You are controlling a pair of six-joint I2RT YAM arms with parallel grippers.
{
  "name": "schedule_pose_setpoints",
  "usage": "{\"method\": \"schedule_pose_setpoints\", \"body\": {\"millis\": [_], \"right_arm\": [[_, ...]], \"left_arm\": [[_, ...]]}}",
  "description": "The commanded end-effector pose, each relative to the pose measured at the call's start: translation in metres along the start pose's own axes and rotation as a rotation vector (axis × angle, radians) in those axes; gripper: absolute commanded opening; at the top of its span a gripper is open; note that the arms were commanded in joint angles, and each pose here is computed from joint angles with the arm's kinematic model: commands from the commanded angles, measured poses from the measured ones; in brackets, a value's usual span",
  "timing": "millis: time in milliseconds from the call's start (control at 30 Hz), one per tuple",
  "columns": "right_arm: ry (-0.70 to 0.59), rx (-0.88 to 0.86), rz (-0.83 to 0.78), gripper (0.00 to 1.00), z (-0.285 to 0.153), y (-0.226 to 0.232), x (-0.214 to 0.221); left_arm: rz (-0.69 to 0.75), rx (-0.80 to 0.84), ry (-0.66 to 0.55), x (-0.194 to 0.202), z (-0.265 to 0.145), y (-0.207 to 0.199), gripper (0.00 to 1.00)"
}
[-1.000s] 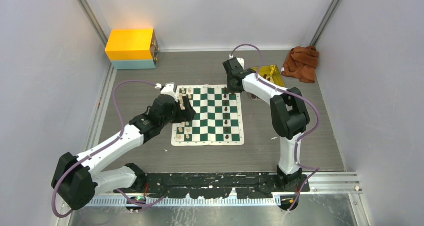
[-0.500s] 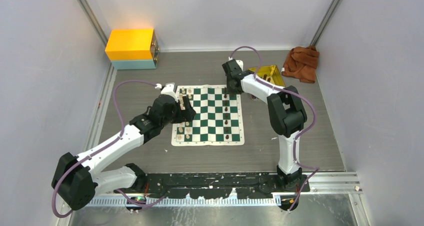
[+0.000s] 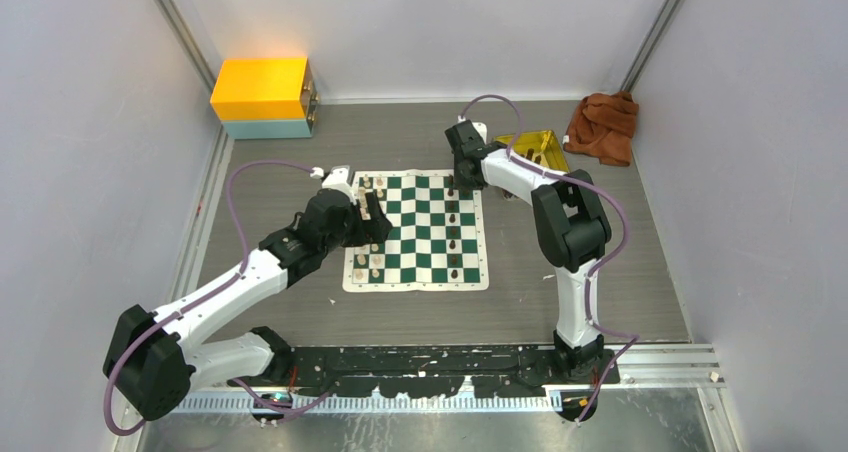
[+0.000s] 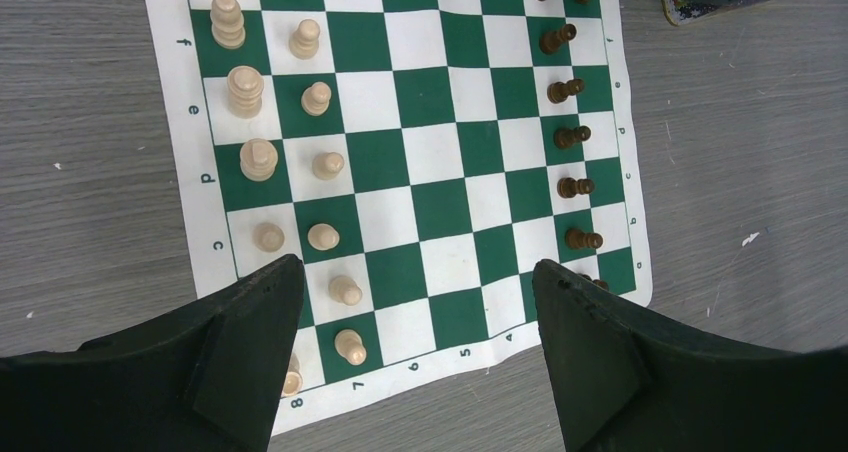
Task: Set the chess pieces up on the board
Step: Place the chess piece on the chessboard.
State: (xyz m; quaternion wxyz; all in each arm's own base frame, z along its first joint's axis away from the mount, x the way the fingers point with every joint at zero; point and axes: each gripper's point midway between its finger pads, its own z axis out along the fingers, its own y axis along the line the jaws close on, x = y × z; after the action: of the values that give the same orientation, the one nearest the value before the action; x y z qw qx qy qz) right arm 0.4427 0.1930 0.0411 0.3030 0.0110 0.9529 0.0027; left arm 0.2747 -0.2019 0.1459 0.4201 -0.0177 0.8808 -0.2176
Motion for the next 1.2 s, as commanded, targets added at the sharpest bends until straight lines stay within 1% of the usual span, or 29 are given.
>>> {"method": "schedule_pose_setpoints", "body": {"millis": [0,233,300,367,400,500,633,800,1167], "right_arm": [[-0.064,-0.022,0.021,0.01,-0.003,0.006,-0.022],[-0.058,-0.021,0.021,0.02,-0.001,0.006,-0.02],[-0.056,-0.02,0.02,0.09,-0.001,0.006,-0.019],[-0.056,-0.019,0.021,0.18,-0.002,0.005,-0.019],[-0.056,-0.019,0.02,0.2,-0.003,0.005,-0.019],[-0.059,-0.024,0.019,0.26,-0.005,0.005,-0.019],[-0.063,-0.027,0.016,0.31,-0.008,0.005,-0.021],[-0.068,-0.031,0.009,0.36,-0.012,0.005,-0.024],[-0.086,-0.027,0.007,0.38,-0.022,0.004,-0.033]], "left_arm": [[-0.018,0.039,-0.061,-0.017,-0.001,-0.01,0.84],[-0.018,0.038,-0.059,-0.016,-0.001,-0.009,0.84],[-0.018,0.038,-0.058,-0.016,-0.001,-0.009,0.85],[-0.018,0.04,-0.06,-0.016,-0.001,-0.01,0.84],[-0.018,0.041,-0.059,-0.016,-0.001,-0.01,0.84],[-0.021,0.041,-0.058,-0.016,-0.001,-0.01,0.84],[-0.022,0.043,-0.054,-0.015,-0.001,-0.01,0.84],[-0.028,0.046,-0.053,-0.014,-0.001,-0.01,0.84],[-0.03,0.052,-0.054,-0.014,-0.003,-0.011,0.84]]}}
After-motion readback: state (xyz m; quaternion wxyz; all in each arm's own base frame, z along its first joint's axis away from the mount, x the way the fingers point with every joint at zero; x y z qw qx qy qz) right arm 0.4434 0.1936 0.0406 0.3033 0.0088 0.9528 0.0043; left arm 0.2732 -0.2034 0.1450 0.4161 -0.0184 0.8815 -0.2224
